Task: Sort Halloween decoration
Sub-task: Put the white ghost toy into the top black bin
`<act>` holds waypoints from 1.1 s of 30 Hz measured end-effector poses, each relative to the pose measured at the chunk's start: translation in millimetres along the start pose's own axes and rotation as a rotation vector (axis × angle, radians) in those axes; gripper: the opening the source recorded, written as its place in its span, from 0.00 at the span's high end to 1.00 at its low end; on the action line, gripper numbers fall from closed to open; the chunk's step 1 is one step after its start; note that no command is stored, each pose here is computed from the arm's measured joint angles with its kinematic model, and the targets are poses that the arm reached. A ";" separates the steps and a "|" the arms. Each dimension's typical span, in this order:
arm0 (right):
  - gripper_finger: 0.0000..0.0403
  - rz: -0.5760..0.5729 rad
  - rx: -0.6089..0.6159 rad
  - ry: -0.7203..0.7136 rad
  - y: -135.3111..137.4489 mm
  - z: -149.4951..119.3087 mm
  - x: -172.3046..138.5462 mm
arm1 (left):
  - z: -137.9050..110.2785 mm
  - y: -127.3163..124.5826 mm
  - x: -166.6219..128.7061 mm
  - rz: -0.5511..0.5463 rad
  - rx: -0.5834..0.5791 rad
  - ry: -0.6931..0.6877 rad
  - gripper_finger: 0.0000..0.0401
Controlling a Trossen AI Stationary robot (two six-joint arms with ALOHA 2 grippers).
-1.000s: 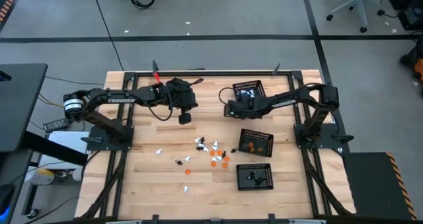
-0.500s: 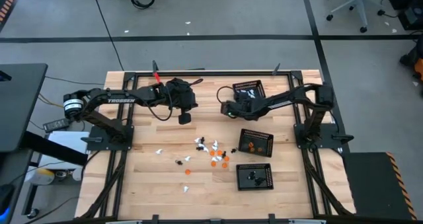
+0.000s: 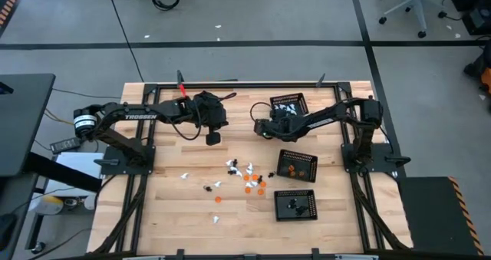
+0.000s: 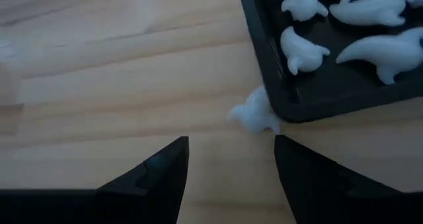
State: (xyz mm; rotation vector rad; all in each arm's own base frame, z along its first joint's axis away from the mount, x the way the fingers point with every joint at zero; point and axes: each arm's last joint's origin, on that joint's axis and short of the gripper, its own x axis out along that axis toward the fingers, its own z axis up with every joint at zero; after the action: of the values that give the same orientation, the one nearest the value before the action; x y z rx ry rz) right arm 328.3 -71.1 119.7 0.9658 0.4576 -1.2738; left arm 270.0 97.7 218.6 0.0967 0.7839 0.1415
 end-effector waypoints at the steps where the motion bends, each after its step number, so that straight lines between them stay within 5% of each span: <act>1: 0.43 0.008 0.007 0.002 1.0 1.9 -2.7 | 0.0 0.0 0.0 0.000 0.000 0.000 0.95; 23: 0.43 -0.040 -0.139 0.066 -11.1 44.3 16.4 | 0.4 0.2 0.0 0.002 0.018 -0.005 0.95; 33: 0.48 -0.020 -0.199 0.085 -8.2 35.8 14.3 | 0.4 0.2 0.0 0.002 0.015 -0.005 0.95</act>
State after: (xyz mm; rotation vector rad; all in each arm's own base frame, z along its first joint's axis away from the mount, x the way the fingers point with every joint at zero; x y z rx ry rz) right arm 317.0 -108.5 125.6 0.8512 0.6492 -1.1835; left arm 270.3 97.9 219.0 0.1125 0.7804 0.1371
